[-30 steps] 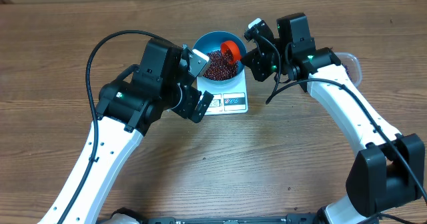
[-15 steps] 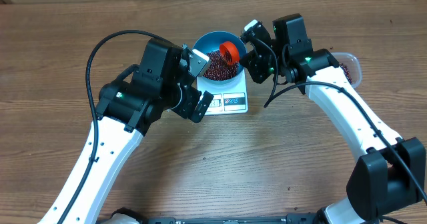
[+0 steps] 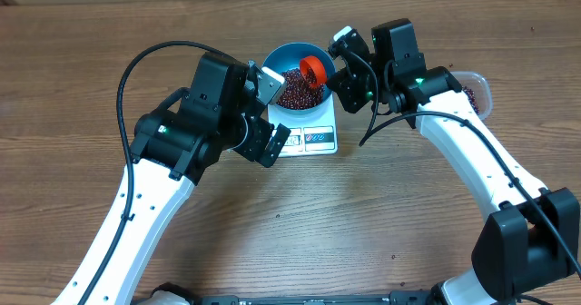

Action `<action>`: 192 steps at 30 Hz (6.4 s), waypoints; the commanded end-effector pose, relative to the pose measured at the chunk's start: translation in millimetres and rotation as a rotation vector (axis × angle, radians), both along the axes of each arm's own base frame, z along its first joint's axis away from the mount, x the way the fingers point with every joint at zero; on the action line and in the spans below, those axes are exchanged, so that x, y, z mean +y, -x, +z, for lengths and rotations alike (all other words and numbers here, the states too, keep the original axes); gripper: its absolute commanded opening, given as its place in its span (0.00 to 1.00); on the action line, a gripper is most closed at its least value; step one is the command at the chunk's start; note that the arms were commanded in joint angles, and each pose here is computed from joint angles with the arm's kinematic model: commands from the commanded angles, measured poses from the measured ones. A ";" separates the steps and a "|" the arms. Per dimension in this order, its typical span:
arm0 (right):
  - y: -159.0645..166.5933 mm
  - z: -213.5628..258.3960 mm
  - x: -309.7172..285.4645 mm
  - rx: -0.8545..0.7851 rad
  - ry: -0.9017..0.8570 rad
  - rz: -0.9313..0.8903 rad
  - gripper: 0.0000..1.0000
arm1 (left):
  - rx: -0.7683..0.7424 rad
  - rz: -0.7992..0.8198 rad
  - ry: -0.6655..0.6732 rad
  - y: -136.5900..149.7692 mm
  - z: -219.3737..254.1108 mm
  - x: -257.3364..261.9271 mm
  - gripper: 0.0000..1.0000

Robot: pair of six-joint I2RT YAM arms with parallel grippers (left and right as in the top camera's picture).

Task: Scoop item into bowl and weigh 150g on scale
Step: 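Shake the tilted scoop over the bowl to empty it, then carry the empty scoop right and dip it into the bean tub, then lift the scoop of beans out of the tub, then move the scoop over the blue bowl and tilt to pour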

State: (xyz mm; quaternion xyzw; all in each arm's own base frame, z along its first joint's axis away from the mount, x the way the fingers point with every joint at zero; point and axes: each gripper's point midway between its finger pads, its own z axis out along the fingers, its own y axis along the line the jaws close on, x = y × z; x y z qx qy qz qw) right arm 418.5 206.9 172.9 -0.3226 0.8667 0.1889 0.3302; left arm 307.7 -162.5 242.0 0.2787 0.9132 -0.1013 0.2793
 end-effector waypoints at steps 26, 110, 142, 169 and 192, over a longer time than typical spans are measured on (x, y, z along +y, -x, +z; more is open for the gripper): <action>5.2 20.8 4.9 -0.063 0.042 0.026 0.04 | -0.001 0.008 0.007 -1.3 1.8 -1.0 1.00; 15.9 -64.9 -221.8 0.393 0.104 -0.495 0.04 | -0.002 0.008 0.007 -1.3 1.9 -1.0 1.00; 39.5 -28.6 -298.4 0.436 -0.430 -0.653 0.04 | -0.002 0.008 0.007 -1.3 1.9 -1.0 1.00; 35.2 19.3 -283.3 0.365 -0.755 -0.527 0.04 | -0.002 0.008 0.007 -1.3 1.9 -1.0 1.00; -10.3 69.3 -86.0 0.547 -0.884 -0.153 0.04 | -0.002 0.008 0.007 -1.3 1.9 -1.0 1.00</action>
